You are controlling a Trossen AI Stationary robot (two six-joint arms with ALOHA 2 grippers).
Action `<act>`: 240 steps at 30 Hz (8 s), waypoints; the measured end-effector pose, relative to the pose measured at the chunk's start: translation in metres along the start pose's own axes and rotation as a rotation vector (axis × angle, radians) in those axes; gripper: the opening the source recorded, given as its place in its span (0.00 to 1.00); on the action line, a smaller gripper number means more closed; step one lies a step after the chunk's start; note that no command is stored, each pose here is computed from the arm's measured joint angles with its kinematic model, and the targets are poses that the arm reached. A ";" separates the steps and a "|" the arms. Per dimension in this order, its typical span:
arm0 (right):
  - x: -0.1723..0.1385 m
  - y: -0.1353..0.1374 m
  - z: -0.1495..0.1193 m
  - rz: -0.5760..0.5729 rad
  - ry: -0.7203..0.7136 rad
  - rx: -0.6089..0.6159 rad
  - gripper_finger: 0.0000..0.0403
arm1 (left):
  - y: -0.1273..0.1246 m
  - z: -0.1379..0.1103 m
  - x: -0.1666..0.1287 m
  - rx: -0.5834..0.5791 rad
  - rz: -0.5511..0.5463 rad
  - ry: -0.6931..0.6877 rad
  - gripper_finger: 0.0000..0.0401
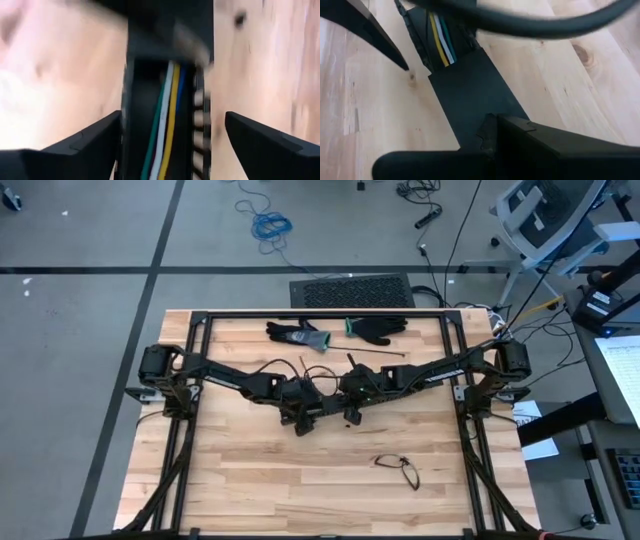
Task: Ziptie cables
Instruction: Close the black cable duct
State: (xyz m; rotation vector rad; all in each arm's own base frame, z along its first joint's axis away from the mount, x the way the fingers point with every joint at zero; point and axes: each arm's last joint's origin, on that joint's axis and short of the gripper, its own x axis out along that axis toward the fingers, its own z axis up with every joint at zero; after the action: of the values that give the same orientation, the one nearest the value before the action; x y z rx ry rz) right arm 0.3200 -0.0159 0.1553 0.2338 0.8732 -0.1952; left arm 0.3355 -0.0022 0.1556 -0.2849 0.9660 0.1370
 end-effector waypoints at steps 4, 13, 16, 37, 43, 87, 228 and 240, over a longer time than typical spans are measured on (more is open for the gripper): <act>0.000 0.000 0.000 0.000 0.000 0.000 0.00 | 0.002 -0.010 -0.001 0.002 0.013 0.105 0.88; 0.000 0.000 0.000 -0.001 0.000 -0.001 0.00 | 0.001 -0.002 -0.002 0.009 0.029 0.011 0.88; 0.000 0.000 0.000 -0.001 0.000 -0.001 0.00 | 0.000 0.003 -0.002 0.021 0.025 -0.036 0.88; 0.000 0.000 0.000 -0.002 -0.001 -0.009 0.00 | 0.001 0.003 -0.002 0.057 0.083 -0.053 0.75; 0.000 0.000 0.000 -0.007 -0.004 -0.008 0.00 | 0.002 0.002 -0.002 0.061 0.100 -0.036 0.70; -0.035 -0.005 0.007 -0.080 0.219 -0.134 0.00 | 0.003 0.002 -0.002 0.086 0.114 -0.042 0.55; 0.034 0.010 0.021 0.091 -0.060 -0.028 0.00 | 0.002 0.003 -0.002 0.079 0.109 -0.061 0.55; 0.014 0.010 0.036 0.114 -0.166 -0.018 0.00 | 0.002 0.005 -0.002 0.077 0.104 -0.078 0.55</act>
State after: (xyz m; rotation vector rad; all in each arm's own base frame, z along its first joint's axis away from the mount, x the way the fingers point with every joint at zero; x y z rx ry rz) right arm 0.3578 -0.0178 0.1683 0.2464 0.6948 -0.0986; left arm 0.3382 0.0010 0.1596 -0.1575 0.9068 0.2036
